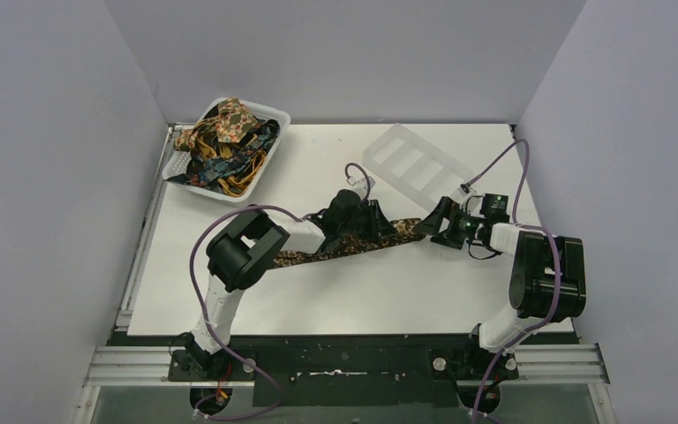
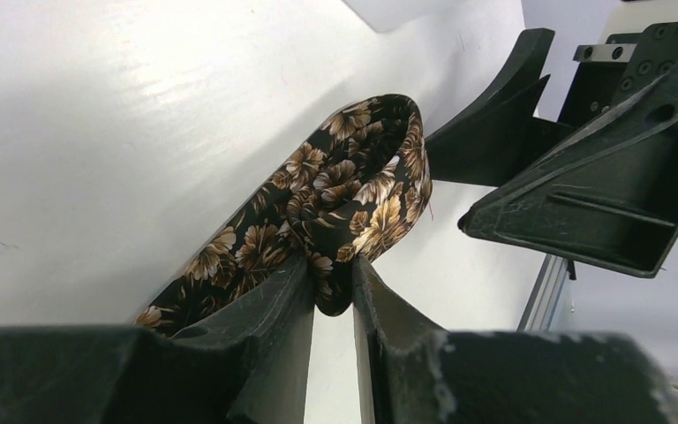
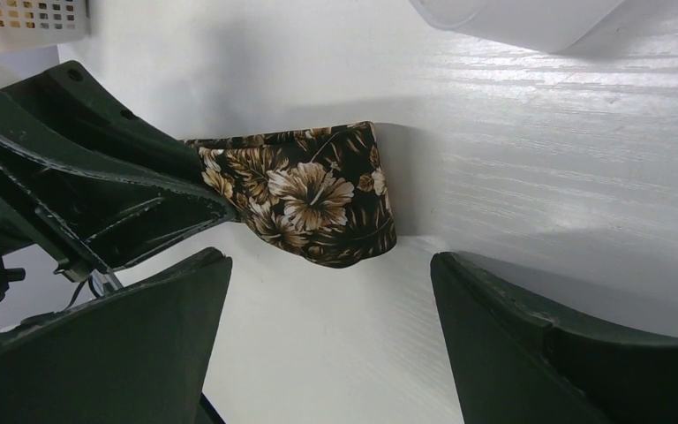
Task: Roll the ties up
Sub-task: Roll the tie at the center of the board.
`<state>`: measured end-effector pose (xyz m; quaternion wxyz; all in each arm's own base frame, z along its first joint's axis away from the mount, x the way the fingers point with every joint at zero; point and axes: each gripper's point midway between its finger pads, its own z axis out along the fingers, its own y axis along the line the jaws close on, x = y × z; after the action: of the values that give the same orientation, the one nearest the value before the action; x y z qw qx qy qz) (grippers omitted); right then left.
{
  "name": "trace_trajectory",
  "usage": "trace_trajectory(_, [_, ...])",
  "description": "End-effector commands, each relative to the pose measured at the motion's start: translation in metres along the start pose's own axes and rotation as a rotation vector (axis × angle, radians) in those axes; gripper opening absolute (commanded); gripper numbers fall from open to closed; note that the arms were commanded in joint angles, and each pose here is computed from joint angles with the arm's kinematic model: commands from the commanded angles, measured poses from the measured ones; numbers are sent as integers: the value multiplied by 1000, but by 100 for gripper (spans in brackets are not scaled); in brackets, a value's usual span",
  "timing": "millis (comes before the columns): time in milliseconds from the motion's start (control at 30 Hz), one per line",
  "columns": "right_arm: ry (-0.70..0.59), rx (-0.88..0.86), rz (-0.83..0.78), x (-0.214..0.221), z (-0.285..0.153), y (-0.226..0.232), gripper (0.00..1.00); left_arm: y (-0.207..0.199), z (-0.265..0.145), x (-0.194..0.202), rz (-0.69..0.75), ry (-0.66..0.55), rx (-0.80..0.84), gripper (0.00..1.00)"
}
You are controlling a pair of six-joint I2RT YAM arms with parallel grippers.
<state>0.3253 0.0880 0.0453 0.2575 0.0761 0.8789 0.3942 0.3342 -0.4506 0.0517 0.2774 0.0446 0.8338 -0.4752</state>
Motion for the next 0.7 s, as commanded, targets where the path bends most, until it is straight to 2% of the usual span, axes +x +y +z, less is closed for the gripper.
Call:
trace_trajectory(0, [-26, 1, -52, -17, -2, 9, 86, -17, 3, 2, -22, -14, 74, 21])
trace_trajectory(267, [6, 8, -85, -15, 7, 11, 80, -8, 3, 10, -51, -4, 38, 26])
trace_trajectory(433, [1, 28, -105, -21, 14, 5, 75, -1, 3, 6, -13, -5, -21, 33])
trace_trajectory(533, [11, 33, -106, -19, 17, 0, 70, 1, 2, 2, 25, -1, -55, 34])
trace_trajectory(667, [6, 22, -113, -17, 18, 0, 69, 3, 3, -1, 67, 11, -97, 34])
